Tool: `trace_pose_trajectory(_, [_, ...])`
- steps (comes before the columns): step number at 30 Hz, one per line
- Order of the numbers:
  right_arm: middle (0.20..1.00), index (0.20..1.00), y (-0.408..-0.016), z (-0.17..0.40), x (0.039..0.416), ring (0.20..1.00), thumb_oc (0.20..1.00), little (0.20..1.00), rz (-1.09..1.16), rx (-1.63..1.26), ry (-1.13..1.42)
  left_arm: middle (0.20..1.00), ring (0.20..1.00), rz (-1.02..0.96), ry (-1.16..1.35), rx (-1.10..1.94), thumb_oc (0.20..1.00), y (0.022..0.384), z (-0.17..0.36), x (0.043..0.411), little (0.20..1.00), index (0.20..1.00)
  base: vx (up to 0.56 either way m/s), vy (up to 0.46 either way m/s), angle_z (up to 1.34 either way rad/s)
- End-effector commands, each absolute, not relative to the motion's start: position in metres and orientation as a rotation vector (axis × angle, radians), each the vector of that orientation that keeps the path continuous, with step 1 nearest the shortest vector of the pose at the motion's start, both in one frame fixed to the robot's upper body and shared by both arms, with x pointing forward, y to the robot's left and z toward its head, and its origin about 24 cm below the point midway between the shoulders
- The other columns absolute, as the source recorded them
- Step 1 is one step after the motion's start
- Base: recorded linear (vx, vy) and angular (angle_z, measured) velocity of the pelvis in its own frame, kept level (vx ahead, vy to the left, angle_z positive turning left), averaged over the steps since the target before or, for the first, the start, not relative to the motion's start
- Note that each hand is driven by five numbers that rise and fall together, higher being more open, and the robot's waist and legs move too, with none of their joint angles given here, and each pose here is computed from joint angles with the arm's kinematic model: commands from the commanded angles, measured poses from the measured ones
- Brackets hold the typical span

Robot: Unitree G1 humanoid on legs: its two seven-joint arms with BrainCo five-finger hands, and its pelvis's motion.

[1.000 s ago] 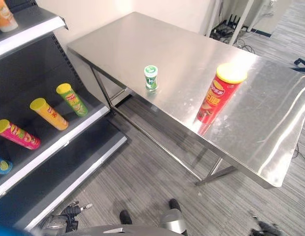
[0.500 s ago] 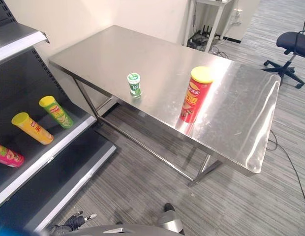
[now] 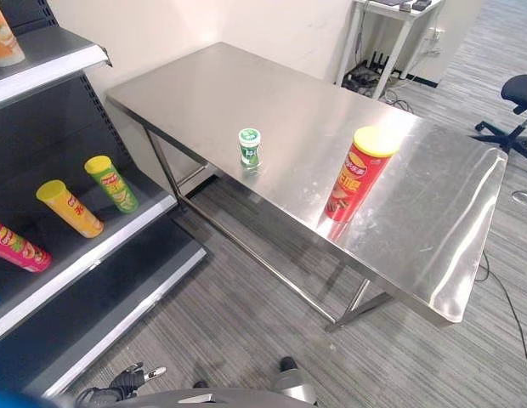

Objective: Put the goods on the table back onto the shelves and tidy them up.

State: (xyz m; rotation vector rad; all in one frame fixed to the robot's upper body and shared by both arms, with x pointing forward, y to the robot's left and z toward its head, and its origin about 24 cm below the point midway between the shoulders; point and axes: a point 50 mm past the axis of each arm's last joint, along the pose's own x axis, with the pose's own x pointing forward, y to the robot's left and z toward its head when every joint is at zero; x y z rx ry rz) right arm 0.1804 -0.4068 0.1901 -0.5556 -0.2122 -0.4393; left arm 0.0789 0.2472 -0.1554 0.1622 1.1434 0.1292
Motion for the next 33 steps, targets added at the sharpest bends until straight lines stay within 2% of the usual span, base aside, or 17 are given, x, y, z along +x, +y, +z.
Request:
trace_pose_trajectory(1, [1.000,1.000,-0.391,0.219,0.191,1.000,1.000,1.000,-0.340,-0.562,-0.353,1.000,1.000,0.125,1.066,0.217,1.000,0.265,-0.145,0.102,1.000,1.000,0.01,-0.032,-0.01])
trace_pose_trajectory(10, [1.000,1.000,-0.363,0.223,0.208,1.000,1.000,1.000,-0.157,-0.656,-0.342,1.000,1.000,0.087,1.028,0.209,1.000,0.258,-0.143,0.111,1.000,1.000,0.00,-0.021,0.02])
trace_pose_trajectory(20, [1.000,1.000,-0.358,0.229,0.216,1.000,1.000,1.000,-0.221,-0.829,-0.367,1.000,1.000,0.101,1.043,0.213,1.000,0.257,-0.145,0.107,1.000,1.000,0.01,-0.023,0.07])
trace_pose_trajectory(33, [1.000,1.000,-0.346,0.226,0.227,1.000,1.000,1.000,-0.150,-0.888,-0.353,1.000,1.000,0.106,1.043,0.215,1.000,0.258,-0.145,0.105,1.000,1.000,0.00,-0.015,0.08])
